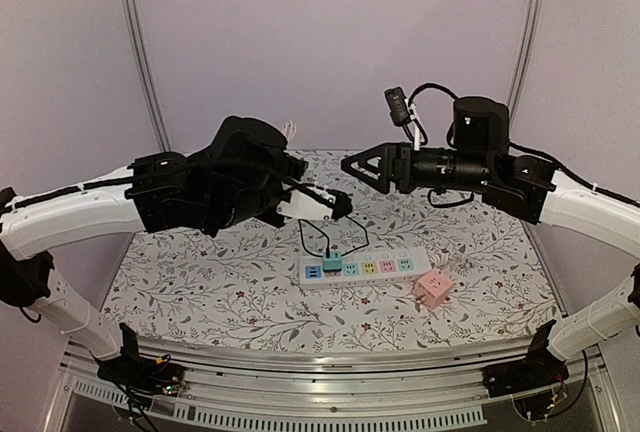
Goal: Insert the plug
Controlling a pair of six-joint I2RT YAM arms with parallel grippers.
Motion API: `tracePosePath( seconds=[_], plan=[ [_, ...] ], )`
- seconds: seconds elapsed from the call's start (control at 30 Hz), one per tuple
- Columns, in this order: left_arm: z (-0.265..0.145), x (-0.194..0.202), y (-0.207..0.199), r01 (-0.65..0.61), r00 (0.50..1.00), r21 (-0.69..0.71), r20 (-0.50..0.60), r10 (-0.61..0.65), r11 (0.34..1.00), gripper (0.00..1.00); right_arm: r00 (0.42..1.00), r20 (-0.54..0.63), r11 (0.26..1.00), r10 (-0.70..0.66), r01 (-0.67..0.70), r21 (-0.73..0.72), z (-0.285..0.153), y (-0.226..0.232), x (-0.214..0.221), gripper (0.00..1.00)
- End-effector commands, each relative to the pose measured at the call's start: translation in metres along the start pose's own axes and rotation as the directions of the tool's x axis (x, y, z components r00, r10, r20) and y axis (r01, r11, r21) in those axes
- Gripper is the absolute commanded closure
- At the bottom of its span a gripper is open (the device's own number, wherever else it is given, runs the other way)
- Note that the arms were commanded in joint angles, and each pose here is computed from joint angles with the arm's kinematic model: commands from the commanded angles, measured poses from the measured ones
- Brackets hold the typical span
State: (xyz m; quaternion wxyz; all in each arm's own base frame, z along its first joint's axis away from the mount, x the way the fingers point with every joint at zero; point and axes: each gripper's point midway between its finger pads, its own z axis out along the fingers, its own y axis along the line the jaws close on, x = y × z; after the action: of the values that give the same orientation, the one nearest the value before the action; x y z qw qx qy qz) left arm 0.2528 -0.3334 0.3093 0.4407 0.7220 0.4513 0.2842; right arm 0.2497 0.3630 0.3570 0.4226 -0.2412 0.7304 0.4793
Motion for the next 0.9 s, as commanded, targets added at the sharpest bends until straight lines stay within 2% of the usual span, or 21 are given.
tracePosePath(
  seconds=[0.0, 0.3, 0.47, 0.57, 0.77, 0.87],
  plan=[
    [0.002, -0.03, 0.045, 0.049, 0.997, -0.167, 0.069, -0.038, 0.985, 1.0, 0.997, 0.006, 0.994, 0.071, -0.07, -0.089, 0.008, 0.011, 0.014, 0.28],
    [0.004, -0.059, 0.03, 0.261, 0.961, 0.02, 0.089, -0.262, 0.965, 1.0, 0.992, 0.028, 0.974, 0.127, -0.119, -0.194, 0.034, 0.024, 0.02, 0.29],
    [-0.002, -0.062, 0.042, 0.386, 0.916, 0.06, 0.094, -0.391, 0.92, 1.0, 0.989, -0.001, 0.975, 0.151, -0.149, -0.167, 0.042, 0.015, 0.036, 0.31],
    [-0.006, -0.066, 0.043, 0.408, 0.903, 0.087, 0.107, -0.416, 0.909, 1.0, 0.989, 0.006, 0.973, 0.15, -0.146, -0.177, 0.037, 0.018, 0.034, 0.33],
    [-0.002, -0.065, 0.032, 0.375, 0.92, 0.091, 0.091, -0.382, 0.923, 1.0, 0.985, 0.051, 0.979, 0.166, -0.158, -0.13, 0.037, 0.01, 0.026, 0.51],
    [0.0, -0.065, 0.031, 0.359, 0.928, 0.068, 0.085, -0.364, 0.931, 1.0, 0.982, 0.036, 0.975, 0.187, -0.181, -0.13, 0.044, 0.008, 0.028, 0.71]
  ],
)
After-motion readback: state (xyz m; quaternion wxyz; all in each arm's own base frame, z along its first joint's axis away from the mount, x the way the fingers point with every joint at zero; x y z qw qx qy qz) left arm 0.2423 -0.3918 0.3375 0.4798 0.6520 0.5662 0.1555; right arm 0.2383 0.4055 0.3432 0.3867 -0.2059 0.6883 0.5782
